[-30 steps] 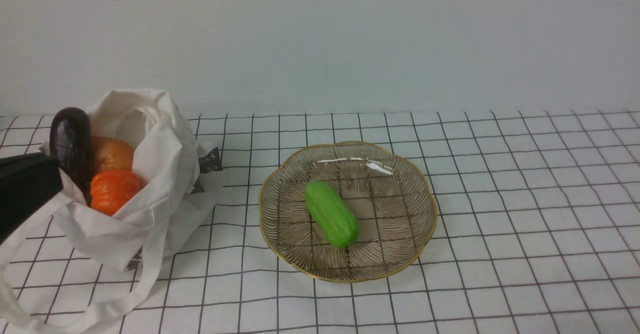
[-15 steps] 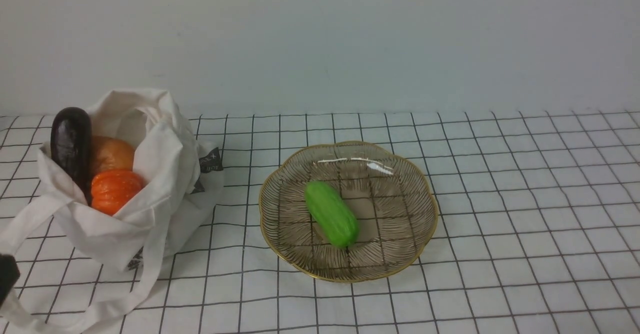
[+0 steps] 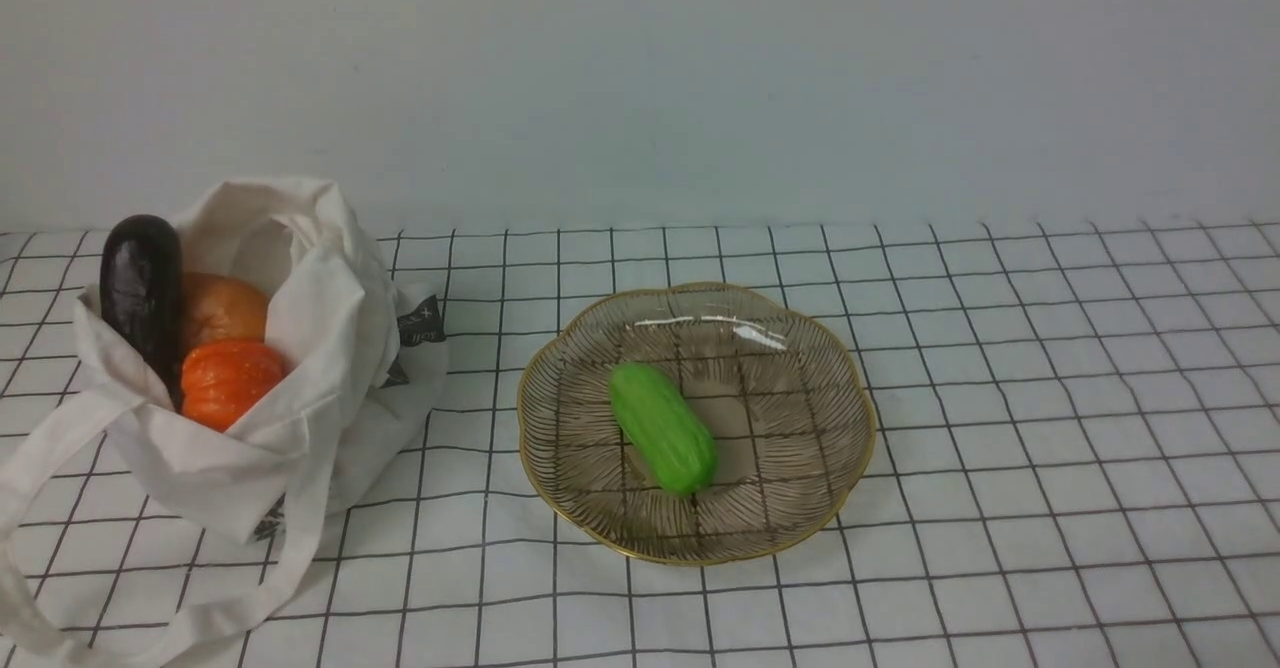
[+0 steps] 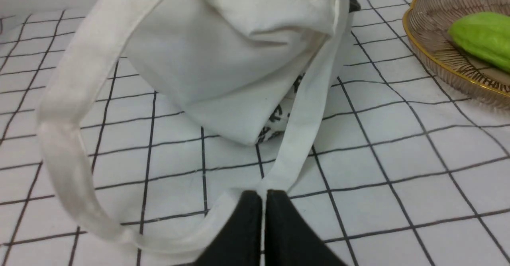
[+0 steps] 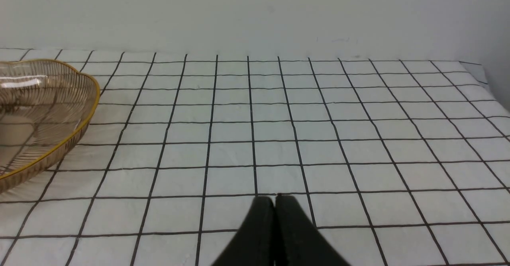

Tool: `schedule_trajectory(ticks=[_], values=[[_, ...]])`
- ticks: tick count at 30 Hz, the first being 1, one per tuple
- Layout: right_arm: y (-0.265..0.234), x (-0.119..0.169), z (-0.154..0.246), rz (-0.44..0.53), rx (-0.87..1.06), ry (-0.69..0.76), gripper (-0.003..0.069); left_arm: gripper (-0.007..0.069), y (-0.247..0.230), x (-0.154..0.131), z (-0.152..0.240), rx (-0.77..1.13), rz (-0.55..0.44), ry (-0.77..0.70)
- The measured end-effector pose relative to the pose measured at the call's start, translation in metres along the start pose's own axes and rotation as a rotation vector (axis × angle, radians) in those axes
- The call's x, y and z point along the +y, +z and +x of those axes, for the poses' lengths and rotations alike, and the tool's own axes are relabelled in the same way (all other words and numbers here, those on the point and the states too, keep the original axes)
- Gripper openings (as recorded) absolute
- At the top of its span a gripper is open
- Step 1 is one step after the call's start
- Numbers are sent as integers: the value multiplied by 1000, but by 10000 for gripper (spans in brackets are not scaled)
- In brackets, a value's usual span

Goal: Take vegetables from bag on white checkered tablecloth place on plate.

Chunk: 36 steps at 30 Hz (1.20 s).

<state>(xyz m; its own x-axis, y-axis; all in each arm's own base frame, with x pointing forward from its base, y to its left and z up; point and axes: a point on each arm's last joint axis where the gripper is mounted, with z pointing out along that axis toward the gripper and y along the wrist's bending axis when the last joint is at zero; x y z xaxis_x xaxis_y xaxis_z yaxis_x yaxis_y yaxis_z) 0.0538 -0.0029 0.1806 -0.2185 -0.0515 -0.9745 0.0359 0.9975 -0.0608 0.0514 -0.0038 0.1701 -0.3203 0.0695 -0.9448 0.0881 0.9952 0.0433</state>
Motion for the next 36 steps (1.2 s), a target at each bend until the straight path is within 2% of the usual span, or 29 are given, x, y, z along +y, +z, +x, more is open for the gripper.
schedule_trajectory(ticks=[36], values=[[0, 0, 0, 0, 0, 0, -14, -8, 0, 0, -1, -19, -2, -8]])
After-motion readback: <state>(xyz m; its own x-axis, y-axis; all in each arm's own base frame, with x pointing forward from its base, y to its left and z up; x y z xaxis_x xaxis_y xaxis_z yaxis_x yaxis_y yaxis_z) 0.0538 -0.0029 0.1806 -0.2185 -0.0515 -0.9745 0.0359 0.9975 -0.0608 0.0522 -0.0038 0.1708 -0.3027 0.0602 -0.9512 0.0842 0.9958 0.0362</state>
